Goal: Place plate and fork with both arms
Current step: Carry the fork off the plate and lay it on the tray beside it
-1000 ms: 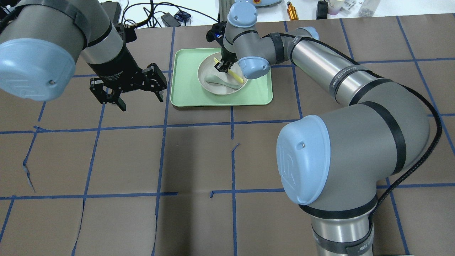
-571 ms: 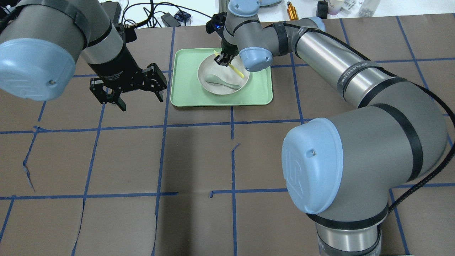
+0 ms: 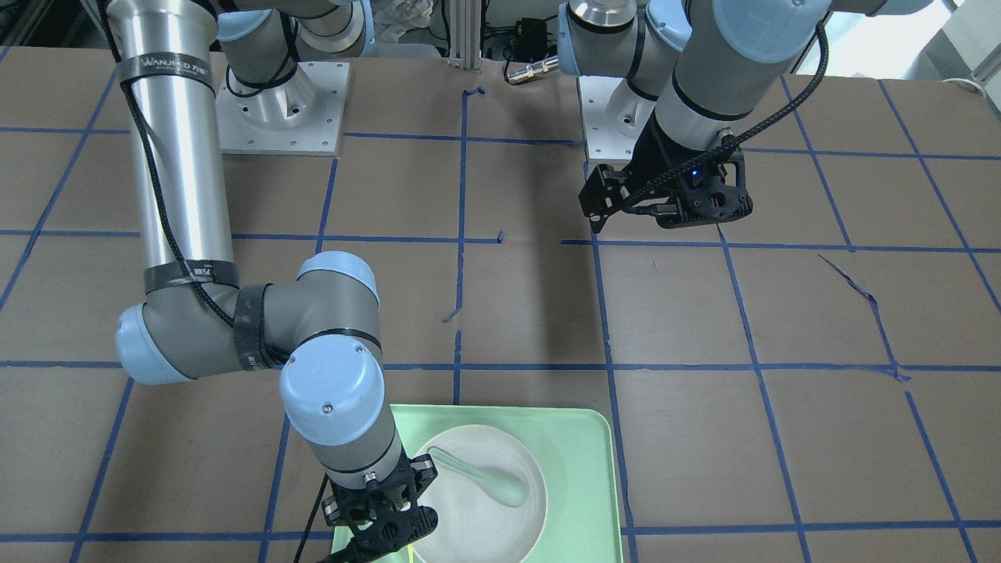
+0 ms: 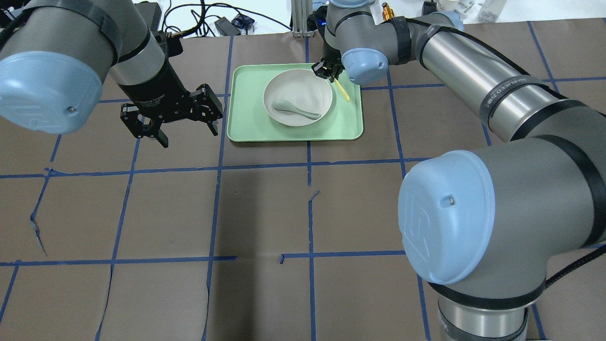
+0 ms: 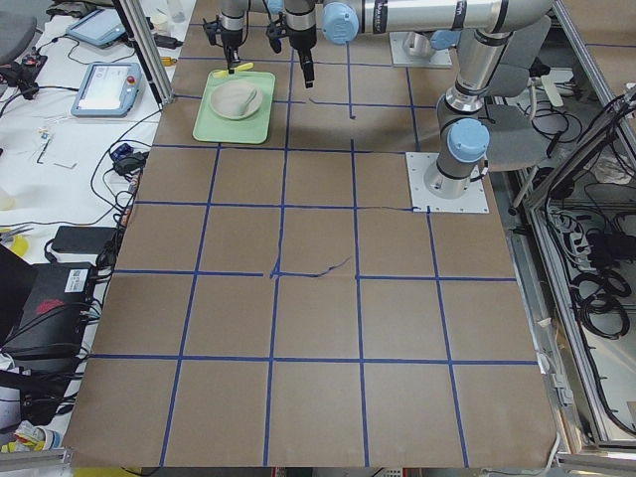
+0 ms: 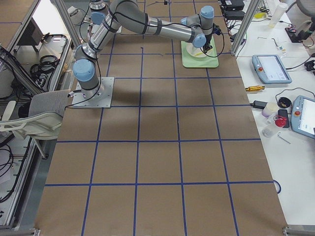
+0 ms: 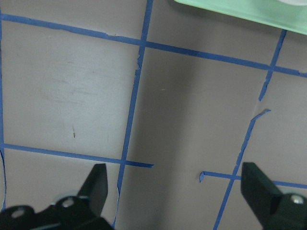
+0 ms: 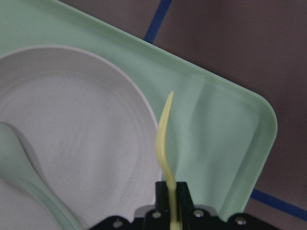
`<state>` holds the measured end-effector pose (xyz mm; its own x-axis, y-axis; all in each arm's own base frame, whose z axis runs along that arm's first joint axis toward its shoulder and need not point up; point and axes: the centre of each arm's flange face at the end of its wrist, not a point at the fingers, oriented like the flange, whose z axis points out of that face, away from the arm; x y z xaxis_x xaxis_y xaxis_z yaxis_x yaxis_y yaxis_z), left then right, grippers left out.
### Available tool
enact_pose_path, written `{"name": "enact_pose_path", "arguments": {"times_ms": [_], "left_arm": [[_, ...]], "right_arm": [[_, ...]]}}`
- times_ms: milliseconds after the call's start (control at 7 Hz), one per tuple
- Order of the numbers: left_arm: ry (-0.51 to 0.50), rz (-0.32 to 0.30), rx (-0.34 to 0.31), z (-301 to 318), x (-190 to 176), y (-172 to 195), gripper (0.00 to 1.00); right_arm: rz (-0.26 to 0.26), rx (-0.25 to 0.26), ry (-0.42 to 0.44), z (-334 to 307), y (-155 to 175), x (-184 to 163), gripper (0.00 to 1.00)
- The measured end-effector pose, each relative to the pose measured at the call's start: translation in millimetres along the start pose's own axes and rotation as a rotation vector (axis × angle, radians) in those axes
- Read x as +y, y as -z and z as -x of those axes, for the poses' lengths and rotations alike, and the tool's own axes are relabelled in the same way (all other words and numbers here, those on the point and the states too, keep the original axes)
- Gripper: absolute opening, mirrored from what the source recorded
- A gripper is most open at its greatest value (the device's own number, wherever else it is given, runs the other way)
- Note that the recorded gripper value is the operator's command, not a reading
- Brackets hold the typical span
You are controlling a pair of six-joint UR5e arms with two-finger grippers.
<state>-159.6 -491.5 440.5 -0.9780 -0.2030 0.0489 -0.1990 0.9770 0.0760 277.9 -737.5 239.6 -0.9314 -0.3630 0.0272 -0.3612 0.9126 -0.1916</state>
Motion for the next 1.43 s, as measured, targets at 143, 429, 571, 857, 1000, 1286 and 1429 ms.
{"name": "enact_pose_path", "arguments": {"times_ms": [143,429,571,857,1000,1286,1429], "left_arm": [[0.001,0.001,0.0,-0.2,-0.6,-0.8,1.0],[0.002,0.003,0.0,-0.1,-0.8,-3.2,1.0],[0.001,0.001,0.0,0.3,-0.1,-5.4,1.0],[-0.001,-0.003,0.002,0.1,0.8,-7.2,1.0],[-0.002,-0.004,0.002,0.0,1.1,-7.5,1.0],[-0.003,-0.005,0.001,0.1,1.3,-7.5,1.0],[-0.003,-0.006,0.001,0.2,1.6,-7.0,1.0]], "right_arm": [[0.028,0.009,-0.093,-10.2,-10.5,9.1,0.14],[0.041,0.022,-0.283,-28.5,-20.6,14.8,0.14],[0.036,0.022,-0.357,-32.6,-26.5,13.9,0.14],[0.012,0.013,-0.421,-32.5,-28.1,10.9,0.21],[0.011,0.01,-0.437,-29.4,-28.3,11.8,0.57],[0.007,0.005,-0.446,-23.7,-35.1,26.7,1.0],[-0.005,-0.002,-0.443,-21.8,-21.7,37.5,1.0]]}}
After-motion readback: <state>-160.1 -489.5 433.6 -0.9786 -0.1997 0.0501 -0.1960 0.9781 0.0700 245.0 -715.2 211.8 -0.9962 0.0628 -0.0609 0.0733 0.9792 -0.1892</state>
